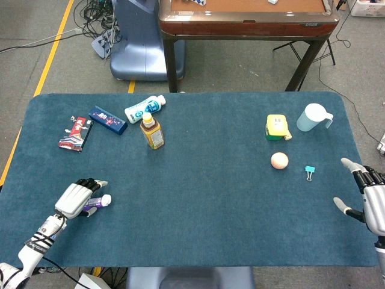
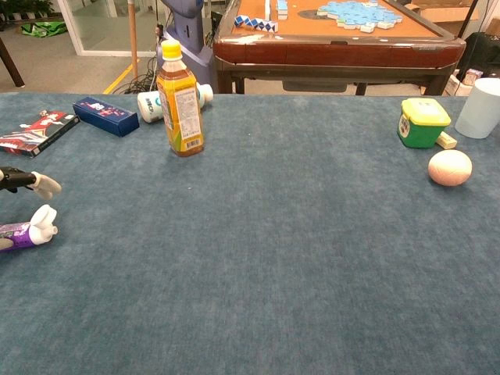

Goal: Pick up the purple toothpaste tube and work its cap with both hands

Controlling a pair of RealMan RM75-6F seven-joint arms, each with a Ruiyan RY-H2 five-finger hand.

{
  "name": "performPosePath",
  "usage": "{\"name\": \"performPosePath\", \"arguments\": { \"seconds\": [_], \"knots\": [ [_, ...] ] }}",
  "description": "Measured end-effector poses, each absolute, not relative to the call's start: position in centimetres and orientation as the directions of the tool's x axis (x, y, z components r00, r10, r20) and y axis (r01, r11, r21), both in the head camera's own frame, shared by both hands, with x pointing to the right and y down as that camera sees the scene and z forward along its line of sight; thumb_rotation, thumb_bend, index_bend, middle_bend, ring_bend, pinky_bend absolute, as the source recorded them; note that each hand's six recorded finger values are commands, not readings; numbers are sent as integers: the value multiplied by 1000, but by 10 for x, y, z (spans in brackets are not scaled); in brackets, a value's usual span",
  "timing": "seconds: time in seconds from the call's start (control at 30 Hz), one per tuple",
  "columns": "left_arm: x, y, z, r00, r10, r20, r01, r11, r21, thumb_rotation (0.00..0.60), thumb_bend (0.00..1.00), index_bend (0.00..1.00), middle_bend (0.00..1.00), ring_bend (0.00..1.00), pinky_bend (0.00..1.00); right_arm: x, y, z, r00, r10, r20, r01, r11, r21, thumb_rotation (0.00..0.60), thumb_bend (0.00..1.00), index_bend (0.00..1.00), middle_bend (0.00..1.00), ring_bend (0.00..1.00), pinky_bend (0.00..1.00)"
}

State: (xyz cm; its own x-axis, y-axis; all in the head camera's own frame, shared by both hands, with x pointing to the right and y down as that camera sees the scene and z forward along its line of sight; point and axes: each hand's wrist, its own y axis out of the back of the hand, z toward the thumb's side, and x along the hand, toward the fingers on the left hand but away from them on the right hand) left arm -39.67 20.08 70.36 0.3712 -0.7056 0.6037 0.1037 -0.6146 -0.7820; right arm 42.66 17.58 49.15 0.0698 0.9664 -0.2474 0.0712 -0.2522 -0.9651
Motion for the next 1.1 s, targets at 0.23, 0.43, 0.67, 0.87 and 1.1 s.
{"name": "performPosePath", "arguments": {
  "seconds": [0.23, 0.43, 0.67, 0.87, 1.1],
  "knots": [
    [-404, 206, 694, 324, -723, 610, 108, -613, -783, 600, 154, 275, 267, 201, 225, 428, 176, 494, 76, 965, -251, 84, -257, -963, 600, 29, 172, 285, 264, 361],
    [-417, 213, 691, 251, -741, 623, 140, -609, -781, 600, 154, 322, 305, 223, 243, 430, 176, 494, 80, 964, -252, 91, -259, -962, 600, 29, 172, 285, 264, 360],
    [-421, 214, 695, 180, -751, 636, 177, -611, -772, 600, 154, 373, 318, 226, 250, 434, 179, 492, 72, 966, -250, 97, -256, -962, 600, 29, 172, 285, 264, 361],
    [-415, 215, 701, 161, -740, 653, 190, -626, -757, 600, 154, 386, 329, 227, 256, 437, 182, 490, 63, 966, -249, 102, -254, -962, 600, 28, 172, 285, 264, 360],
    [-412, 215, 705, 148, -728, 670, 190, -643, -741, 600, 184, 413, 362, 244, 258, 439, 184, 488, 59, 967, -249, 103, -254, -962, 600, 28, 172, 285, 264, 361]
  ]
}}
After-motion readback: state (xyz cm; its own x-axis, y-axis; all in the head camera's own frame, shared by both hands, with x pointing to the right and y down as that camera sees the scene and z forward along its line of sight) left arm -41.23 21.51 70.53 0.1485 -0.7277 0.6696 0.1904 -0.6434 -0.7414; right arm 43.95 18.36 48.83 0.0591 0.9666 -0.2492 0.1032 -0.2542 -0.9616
